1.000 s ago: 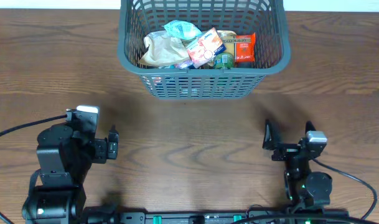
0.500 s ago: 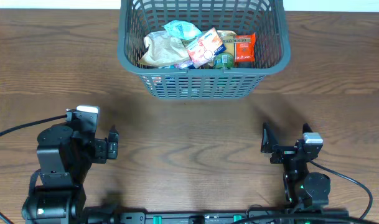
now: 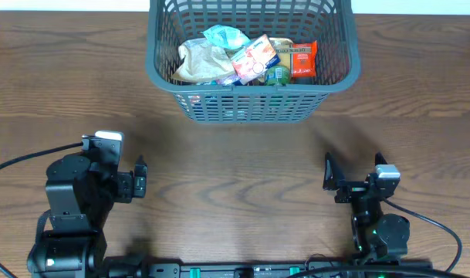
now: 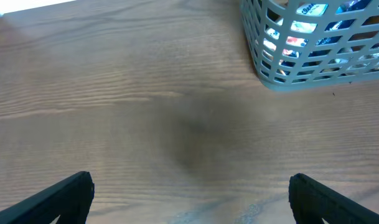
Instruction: Pack container
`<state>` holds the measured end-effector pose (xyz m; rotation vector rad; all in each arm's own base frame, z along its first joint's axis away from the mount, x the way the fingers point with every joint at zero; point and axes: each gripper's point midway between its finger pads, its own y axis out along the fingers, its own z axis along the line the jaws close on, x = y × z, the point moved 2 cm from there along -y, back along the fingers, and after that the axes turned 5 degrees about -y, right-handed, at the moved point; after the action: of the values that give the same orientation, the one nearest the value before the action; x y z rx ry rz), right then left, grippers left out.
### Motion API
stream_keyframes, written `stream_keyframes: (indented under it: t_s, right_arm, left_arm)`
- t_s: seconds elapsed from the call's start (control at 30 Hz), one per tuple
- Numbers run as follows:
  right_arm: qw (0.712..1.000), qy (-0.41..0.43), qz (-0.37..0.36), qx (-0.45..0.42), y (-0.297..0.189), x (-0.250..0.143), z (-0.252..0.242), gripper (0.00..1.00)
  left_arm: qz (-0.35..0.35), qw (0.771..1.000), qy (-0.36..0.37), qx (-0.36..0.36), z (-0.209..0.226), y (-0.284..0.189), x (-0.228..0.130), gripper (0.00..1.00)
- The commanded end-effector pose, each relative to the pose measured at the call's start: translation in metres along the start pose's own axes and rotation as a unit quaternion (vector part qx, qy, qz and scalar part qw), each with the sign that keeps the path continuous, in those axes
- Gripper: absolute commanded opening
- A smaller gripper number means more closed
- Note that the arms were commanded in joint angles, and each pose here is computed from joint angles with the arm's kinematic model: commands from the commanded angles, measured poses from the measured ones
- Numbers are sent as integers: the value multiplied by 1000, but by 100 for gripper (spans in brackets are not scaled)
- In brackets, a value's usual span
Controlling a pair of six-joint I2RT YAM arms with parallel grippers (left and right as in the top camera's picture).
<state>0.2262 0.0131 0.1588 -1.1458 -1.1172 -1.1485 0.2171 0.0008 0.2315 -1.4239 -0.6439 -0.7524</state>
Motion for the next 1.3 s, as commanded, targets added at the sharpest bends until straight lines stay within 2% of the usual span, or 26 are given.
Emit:
stream_keyframes:
  t_s: [0.0, 0.6, 0.77, 0.97, 1.27]
  right_arm:
    - [1000, -4, -1, 4, 0, -1, 1, 99]
    - [1000, -4, -1, 4, 0, -1, 1, 99]
    - [1000, -4, -1, 4, 0, -1, 1, 99]
    - [1000, -4, -1, 4, 0, -1, 1, 99]
    - [1000, -4, -1, 4, 0, -1, 1, 99]
  left_arm:
    - [-2, 1000, -4, 7, 3, -1, 1, 99]
    - [-1, 1000, -4, 10, 3, -2, -1, 99]
    - [22, 1000, -5, -12, -7, -29, -33, 99]
    - [-31, 998, -1, -57, -24, -46, -56, 99]
    - [-170, 983, -43, -62, -26, 9, -53, 99]
